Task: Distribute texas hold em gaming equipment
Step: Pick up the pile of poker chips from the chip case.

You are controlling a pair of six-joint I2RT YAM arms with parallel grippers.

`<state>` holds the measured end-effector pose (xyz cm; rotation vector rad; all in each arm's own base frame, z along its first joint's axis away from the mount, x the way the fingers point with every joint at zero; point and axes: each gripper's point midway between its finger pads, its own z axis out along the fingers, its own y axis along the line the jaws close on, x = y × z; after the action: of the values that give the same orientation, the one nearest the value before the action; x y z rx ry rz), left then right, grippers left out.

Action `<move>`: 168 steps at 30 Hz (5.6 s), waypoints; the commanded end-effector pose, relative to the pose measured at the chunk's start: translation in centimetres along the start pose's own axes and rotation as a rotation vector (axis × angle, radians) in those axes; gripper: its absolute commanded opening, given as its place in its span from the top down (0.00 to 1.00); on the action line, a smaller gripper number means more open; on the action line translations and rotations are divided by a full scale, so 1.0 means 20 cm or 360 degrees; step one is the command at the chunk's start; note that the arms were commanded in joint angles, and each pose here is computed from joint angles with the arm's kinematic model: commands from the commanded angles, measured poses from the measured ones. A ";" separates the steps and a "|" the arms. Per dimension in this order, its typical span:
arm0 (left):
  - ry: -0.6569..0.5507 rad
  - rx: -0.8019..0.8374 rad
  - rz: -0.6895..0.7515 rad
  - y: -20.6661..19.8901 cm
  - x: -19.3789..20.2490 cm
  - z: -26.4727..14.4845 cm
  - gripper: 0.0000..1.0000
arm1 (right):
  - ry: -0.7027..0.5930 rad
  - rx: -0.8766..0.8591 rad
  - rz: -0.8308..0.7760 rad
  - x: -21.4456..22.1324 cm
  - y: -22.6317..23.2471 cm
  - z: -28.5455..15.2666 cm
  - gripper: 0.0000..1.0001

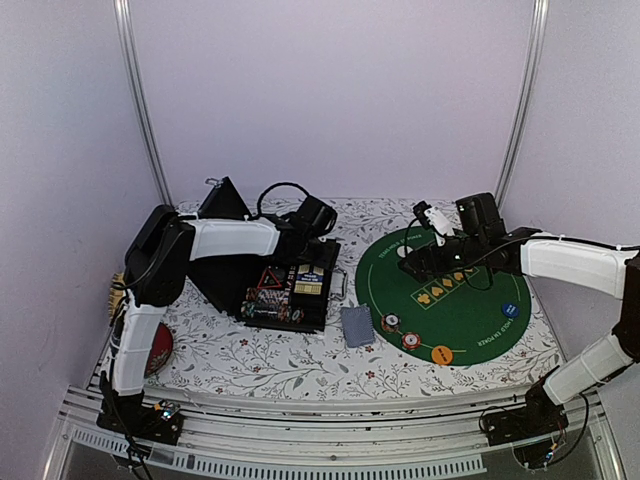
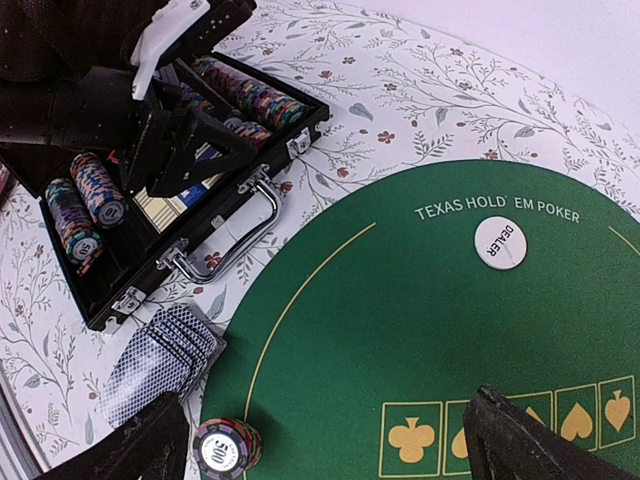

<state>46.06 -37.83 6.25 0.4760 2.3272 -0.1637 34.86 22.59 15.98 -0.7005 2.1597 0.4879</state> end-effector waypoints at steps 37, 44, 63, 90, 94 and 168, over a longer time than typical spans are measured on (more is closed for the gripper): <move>0.0061 0.0032 -0.0101 0.07 0.05 0.09 0.49 | 0.0039 -0.0097 -0.0015 -0.02 0.04 0.03 0.02; -0.0057 0.0102 0.0004 -0.03 -0.09 -0.03 0.44 | 0.0055 -0.0109 -0.0015 -0.01 0.05 0.04 0.03; 0.0061 0.0058 -0.0039 0.02 0.03 0.10 0.36 | 0.0069 -0.0128 -0.0013 -0.01 0.06 0.04 0.03; 0.0008 0.0122 -0.0222 0.11 0.03 0.06 0.47 | 0.0087 -0.0134 -0.0015 0.00 0.06 0.05 0.03; -0.0016 0.0138 -0.0264 0.14 0.02 0.05 0.50 | 0.0088 -0.0138 -0.0015 0.00 0.06 0.04 0.03; 0.0054 -0.0052 -0.0082 0.15 0.08 0.11 0.59 | 0.0165 -0.0223 -0.0006 0.04 0.10 0.09 0.05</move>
<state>48.02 -36.53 5.02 0.3991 2.3257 -0.2203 33.76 24.15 13.78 -0.8033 2.2582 0.5993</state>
